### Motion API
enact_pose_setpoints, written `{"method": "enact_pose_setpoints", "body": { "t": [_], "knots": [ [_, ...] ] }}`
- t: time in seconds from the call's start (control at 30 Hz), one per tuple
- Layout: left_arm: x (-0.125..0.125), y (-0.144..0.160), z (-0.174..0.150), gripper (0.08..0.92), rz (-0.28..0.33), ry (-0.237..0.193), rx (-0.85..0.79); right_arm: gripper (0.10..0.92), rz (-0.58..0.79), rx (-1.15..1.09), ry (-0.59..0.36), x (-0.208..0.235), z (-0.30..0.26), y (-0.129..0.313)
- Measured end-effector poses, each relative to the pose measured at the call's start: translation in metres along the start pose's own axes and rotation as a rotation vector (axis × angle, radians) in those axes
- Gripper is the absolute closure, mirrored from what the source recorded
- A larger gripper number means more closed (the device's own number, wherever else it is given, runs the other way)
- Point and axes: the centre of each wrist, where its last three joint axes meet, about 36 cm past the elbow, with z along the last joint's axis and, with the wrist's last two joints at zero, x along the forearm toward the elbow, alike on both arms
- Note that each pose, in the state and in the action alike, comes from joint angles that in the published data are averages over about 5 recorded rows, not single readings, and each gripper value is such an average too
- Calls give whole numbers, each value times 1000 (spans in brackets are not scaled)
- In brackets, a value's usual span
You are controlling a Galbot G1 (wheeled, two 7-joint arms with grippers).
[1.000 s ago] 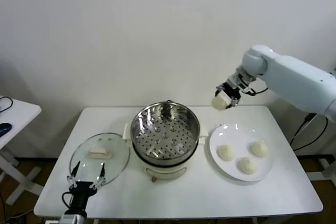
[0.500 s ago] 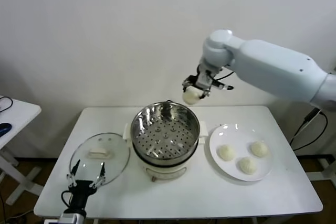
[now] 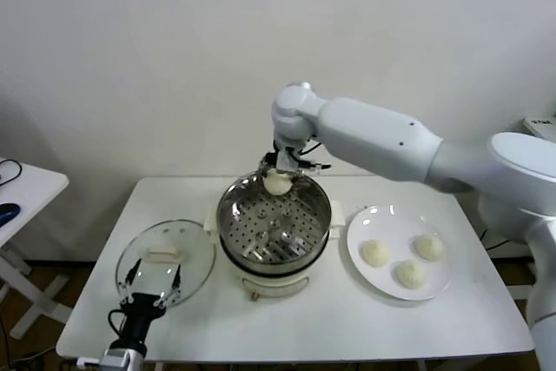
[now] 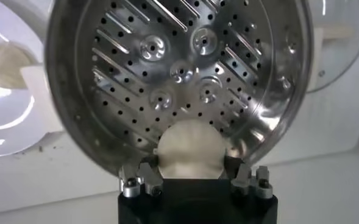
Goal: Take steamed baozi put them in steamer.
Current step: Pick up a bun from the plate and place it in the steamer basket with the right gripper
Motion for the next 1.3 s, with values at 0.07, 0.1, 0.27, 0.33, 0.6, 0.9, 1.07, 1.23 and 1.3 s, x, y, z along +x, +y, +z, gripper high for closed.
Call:
{"method": "enact_pose_setpoints", "body": {
  "t": [0.07,0.1,0.27,0.33,0.6,0.9,1.07,1.23,1.3],
  "knots": [
    [0,0,1,177,3,1,1,319,-10,7,-1,-9,-1,-2],
    [0,0,1,177,4,1,2,319,-14,9,-2,-13,-2,-2],
    [1,0,2,177,7,2,4,318,-32,18,-9,-30,-6,-4],
    [1,0,3,177,9,3,4,318,-38,21,-13,-35,-8,-4],
    [3,1,5,177,8,9,4,318,-44,26,-23,-44,-11,-5],
    [3,1,6,177,6,14,2,318,-44,19,-41,-49,-14,-5],
    [4,1,7,177,5,18,3,271,-45,14,-52,-52,-14,-4],
    [4,1,8,177,3,22,3,204,-43,9,-58,-52,-13,-1],
    [5,2,9,177,3,23,2,201,-43,7,-58,-50,-12,0]
  ]
}}
